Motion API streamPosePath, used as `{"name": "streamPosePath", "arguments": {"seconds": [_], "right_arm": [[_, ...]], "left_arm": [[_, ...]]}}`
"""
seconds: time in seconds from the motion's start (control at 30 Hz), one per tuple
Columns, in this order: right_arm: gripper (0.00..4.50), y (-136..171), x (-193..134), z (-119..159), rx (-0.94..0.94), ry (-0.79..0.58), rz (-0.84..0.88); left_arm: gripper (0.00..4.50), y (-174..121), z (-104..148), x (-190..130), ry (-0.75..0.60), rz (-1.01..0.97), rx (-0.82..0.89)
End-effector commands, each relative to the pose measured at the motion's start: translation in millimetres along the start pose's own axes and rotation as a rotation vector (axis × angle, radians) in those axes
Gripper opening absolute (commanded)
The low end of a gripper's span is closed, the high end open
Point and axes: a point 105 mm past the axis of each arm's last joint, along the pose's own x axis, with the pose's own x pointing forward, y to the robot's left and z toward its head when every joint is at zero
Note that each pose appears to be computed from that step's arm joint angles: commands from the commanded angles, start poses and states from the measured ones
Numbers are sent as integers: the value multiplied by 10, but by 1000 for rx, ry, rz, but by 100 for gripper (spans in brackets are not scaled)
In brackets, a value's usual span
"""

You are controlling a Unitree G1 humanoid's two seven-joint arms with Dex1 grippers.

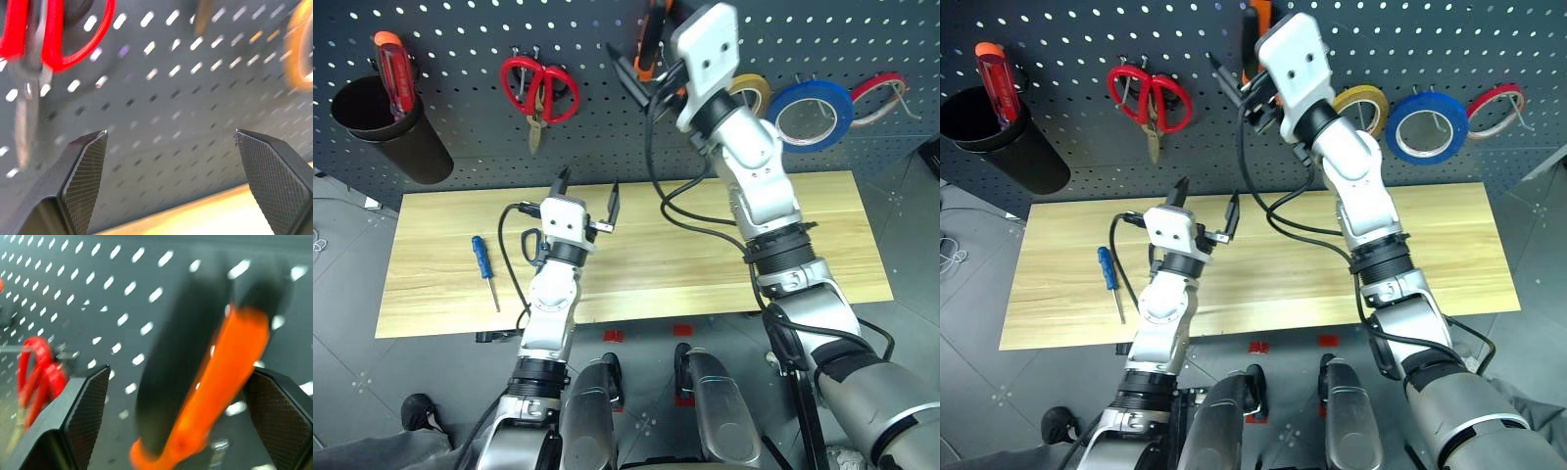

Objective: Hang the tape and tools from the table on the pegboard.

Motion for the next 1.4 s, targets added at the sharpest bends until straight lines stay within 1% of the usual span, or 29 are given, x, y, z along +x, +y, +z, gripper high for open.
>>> {"name": "streamPosePath", "arguments": {"seconds": [0.03,0.13,0.23,0.27,0.33,0.43,0.5,0.57,0.63,0.67,0.7,0.77,0.8,0.83,0.9,1.0,1.2,1.3,1.4], "right_arm": [[445,-145,-149,190,4,-28,-22],[445,-222,-323,223,20,12,-22],[445,-209,-517,180,6,94,32],[445,-212,-611,131,7,138,55],[445,-268,-884,-32,-2,260,103],[445,-311,-1196,-177,33,392,164],[445,-204,-1429,-248,109,488,265],[445,3,-1653,-297,222,577,376],[445,455,-1908,-367,363,654,554],[445,643,-1991,-391,399,671,620],[445,752,-2038,-400,417,678,656],[445,881,-2018,-484,434,678,652],[445,929,-2003,-528,436,678,648],[445,997,-1980,-592,444,676,642],[445,1088,-1957,-663,451,673,642],[445,1182,-1936,-715,451,668,650],[445,1264,-1905,-722,466,653,649],[445,1288,-1899,-722,472,653,645],[445,1303,-1882,-695,489,641,636]], "left_arm": [[439,219,-70,-37,77,24,17],[439,379,-183,-90,172,37,18],[439,470,-413,-170,350,29,-75],[439,497,-457,-206,404,14,-82],[439,611,-432,-275,468,21,-102],[439,714,-362,-406,553,35,-129],[439,793,-335,-523,631,73,-115],[439,788,-246,-611,679,93,-157],[439,723,-280,-770,821,114,-177],[439,721,-305,-834,872,146,-179],[439,723,-315,-871,902,169,-180],[439,682,-375,-937,964,187,-235],[439,678,-387,-950,976,190,-237],[439,686,-454,-1030,1037,209,-221],[439,692,-536,-1139,1114,233,-199],[439,605,-635,-1181,1172,234,-203],[439,430,-710,-993,1167,209,-207],[439,449,-776,-949,1176,260,-189],[439,465,-783,-873,1143,274,-153]]}}
